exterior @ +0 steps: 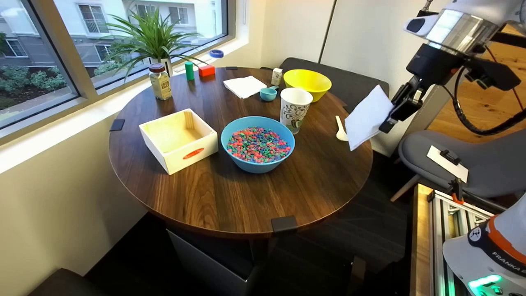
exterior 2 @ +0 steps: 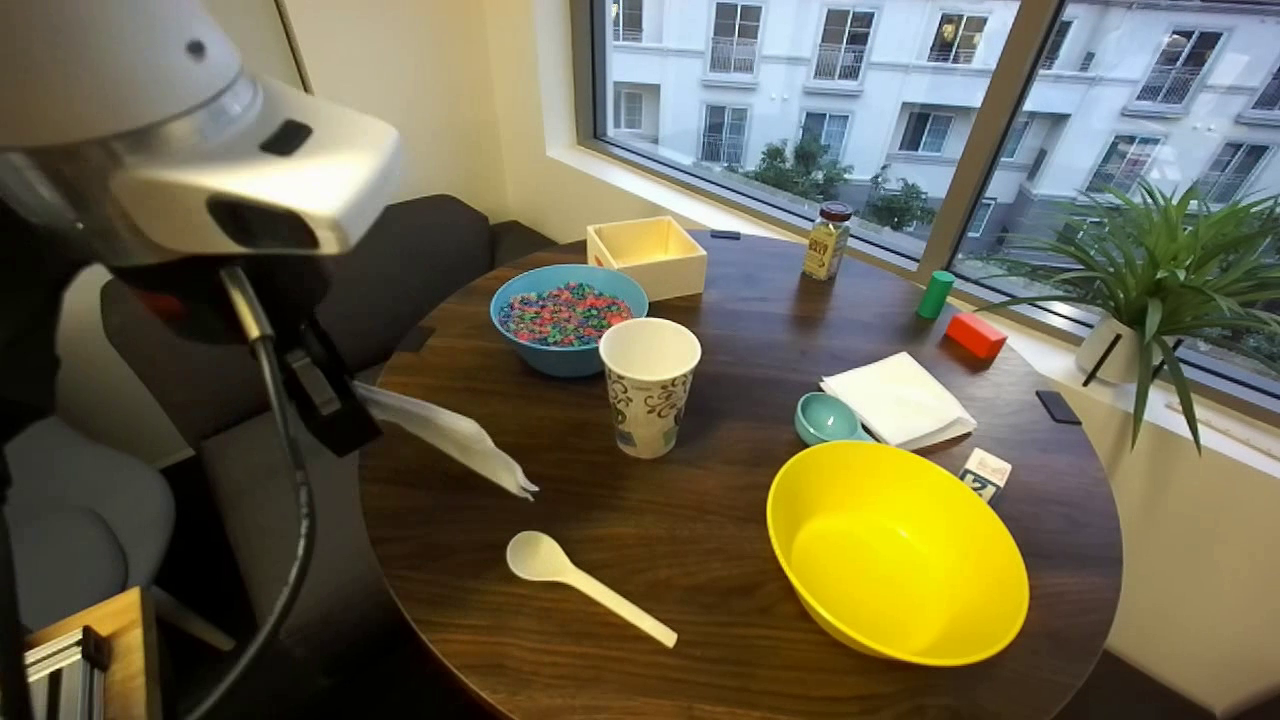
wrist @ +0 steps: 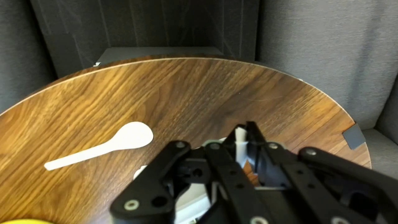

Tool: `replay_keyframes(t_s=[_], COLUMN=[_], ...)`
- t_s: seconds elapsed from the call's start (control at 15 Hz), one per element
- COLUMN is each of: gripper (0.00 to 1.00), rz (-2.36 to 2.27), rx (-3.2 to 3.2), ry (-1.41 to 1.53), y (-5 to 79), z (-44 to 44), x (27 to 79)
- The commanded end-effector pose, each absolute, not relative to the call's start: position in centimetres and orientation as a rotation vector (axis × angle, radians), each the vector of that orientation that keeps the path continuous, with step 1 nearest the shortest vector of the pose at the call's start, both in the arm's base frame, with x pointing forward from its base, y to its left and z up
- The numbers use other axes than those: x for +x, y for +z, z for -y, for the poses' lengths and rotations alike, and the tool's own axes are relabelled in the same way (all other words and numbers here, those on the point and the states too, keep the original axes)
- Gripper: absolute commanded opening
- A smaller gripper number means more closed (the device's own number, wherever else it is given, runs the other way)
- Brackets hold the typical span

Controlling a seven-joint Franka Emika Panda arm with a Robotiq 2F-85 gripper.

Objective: Put the paper towels and the spoon on the cup

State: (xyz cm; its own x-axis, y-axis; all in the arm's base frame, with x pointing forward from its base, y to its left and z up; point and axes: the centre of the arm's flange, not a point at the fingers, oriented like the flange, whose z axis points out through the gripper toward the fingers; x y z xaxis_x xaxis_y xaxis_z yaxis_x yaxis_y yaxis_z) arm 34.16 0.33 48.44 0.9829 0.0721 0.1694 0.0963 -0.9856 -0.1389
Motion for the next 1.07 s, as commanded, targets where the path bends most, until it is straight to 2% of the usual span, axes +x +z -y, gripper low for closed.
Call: replay_keyframes(t_s=[0.0,0.47,0.6,0.87,1.0], gripper=[0.03,0.03,0.06,0.06,0.03], rz=[0.216,0.446,0.4,0.392,0.431], rx=[-3.085,-3.18,-3.153,-3.15,-3.173], ry=[-0.345,-0.584,-0.565,-0.563,-0.578], y=[52.1,57.6,57.4,57.3,57.4], z=[-1.1,-3.5,-3.1,-2.8,-2.5], x=[34.4,36.9,35.7,35.7,36.0])
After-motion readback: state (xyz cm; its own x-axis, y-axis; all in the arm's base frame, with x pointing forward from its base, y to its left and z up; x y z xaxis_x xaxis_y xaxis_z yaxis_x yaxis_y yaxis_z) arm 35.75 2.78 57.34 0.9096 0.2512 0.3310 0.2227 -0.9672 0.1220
